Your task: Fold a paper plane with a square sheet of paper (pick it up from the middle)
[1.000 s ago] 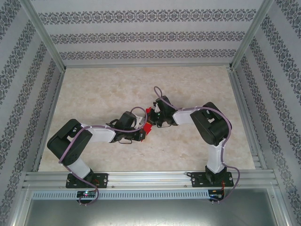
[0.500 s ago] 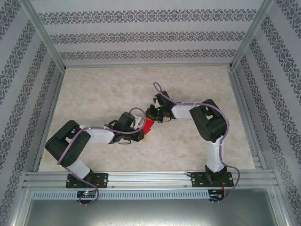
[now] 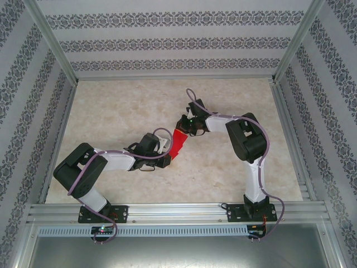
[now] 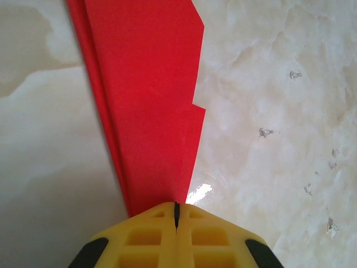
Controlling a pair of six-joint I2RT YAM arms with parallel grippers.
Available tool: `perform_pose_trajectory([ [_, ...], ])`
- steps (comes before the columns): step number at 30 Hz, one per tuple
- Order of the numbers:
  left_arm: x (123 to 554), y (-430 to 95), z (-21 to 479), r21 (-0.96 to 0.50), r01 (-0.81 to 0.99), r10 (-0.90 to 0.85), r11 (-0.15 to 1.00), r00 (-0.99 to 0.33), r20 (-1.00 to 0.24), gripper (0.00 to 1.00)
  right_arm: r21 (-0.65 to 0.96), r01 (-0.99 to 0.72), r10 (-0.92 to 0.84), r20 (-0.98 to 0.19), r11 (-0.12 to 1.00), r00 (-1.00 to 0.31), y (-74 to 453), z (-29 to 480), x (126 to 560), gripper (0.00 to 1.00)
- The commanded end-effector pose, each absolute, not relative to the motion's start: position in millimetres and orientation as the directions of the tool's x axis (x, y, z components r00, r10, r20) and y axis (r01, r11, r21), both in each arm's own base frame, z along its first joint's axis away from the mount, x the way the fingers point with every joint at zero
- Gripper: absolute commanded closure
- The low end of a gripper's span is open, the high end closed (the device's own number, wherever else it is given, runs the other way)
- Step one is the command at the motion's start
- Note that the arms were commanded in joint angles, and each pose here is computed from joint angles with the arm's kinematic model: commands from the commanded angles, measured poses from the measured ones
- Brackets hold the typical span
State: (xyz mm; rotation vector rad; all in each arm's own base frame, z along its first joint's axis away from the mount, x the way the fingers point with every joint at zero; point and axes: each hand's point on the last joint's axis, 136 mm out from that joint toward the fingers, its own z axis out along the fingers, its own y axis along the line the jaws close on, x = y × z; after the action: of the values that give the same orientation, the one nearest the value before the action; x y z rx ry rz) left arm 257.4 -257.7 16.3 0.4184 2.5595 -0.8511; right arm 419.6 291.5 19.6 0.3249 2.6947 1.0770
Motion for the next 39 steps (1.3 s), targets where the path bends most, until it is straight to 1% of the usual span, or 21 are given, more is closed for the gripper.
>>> perform_pose_trajectory([
  [1, 194.3, -206.2, -47.5, -0.408, 0.275, 0.221, 0.871, -0.959, -0.175, 0.93, 0.658, 0.122, 0.285, -0.147, 0.743, -0.947, 282.3, 9.3, 430.7, 1.0],
  [6, 194.4, -208.7, -45.9, -0.421, 0.275, 0.22, 0.865, -0.96, -0.175, 0.93, 0.659, 0.117, 0.283, -0.151, 0.743, -0.947, 280.1, 10.5, 439.8, 1.0],
  [9, 195.7, -211.5, -43.9, -0.434, 0.271, 0.211, 0.859, -0.961, -0.181, 0.93, 0.665, 0.087, 0.276, -0.183, 0.741, -0.944, 278.8, 26.6, 440.2, 1.0],
  [13, 198.4, -215.1, -42.4, -0.444, 0.27, 0.207, 0.854, -0.961, -0.185, 0.93, 0.669, 0.046, 0.264, -0.227, 0.741, -0.938, 272.3, 54.6, 425.2, 1.0],
  [15, 200.3, -216.6, -41.9, -0.446, 0.271, 0.207, 0.853, -0.96, -0.188, 0.93, 0.672, 0.028, 0.255, -0.242, 0.74, -0.936, 269.1, 66.1, 410.6, 1.0],
  [19, 202.8, -220.5, -40.4, -0.454, 0.275, 0.211, 0.847, -0.959, -0.188, 0.92, 0.673, 0.003, 0.224, -0.241, 0.739, -0.944, 272.1, 75.1, 380.3, 1.0],
  [23, 205.1, -222.5, -38.5, -0.456, 0.28, 0.215, 0.845, -0.958, -0.19, 0.92, 0.682, -0.005, 0.218, -0.241, 0.731, -0.946, 276.6, 80.0, 361.6, 1.0],
  [25, 205.7, -222.9, -37.2, -0.454, 0.282, 0.217, 0.845, -0.957, -0.191, 0.92, 0.664, 0.001, 0.221, -0.248, 0.747, -0.943, 272.8, 78.4, 356.9, 1.0],
  [27, 206.0, -223.4, -36.2, -0.458, 0.282, 0.216, 0.843, -0.957, -0.192, 0.92, 0.674, 0.009, 0.244, -0.255, 0.739, -0.936, 269.1, 81.5, 355.3, 1.0],
  [30, 205.0, -223.3, -36.1, -0.459, 0.281, 0.217, 0.843, -0.958, -0.188, 0.92, 0.637, 0.022, 0.277, -0.304, 0.77, -0.911, 249.7, 90.9, 357.6, 1.0],
  [32, 205.3, -224.1, -35.3, -0.463, 0.282, 0.216, 0.84, -0.958, -0.191, 0.92, 0.647, 0.011, 0.286, -0.322, 0.762, -0.903, 246.7, 100.8, 359.2, 1.0],
  [37, 207.6, -226.4, -35.9, -0.463, 0.285, 0.222, 0.84, -0.957, -0.186, 0.91, 0.72, -0.052, 0.202, -0.262, 0.692, -0.944, 298.0, 108.4, 343.7, 1.0],
  [39, 208.8, -227.3, -34.6, -0.465, 0.283, 0.218, 0.839, -0.957, -0.19, 0.91, 0.728, -0.058, 0.179, -0.244, 0.683, -0.953, 311.5, 104.2, 338.4, 1.0],
])
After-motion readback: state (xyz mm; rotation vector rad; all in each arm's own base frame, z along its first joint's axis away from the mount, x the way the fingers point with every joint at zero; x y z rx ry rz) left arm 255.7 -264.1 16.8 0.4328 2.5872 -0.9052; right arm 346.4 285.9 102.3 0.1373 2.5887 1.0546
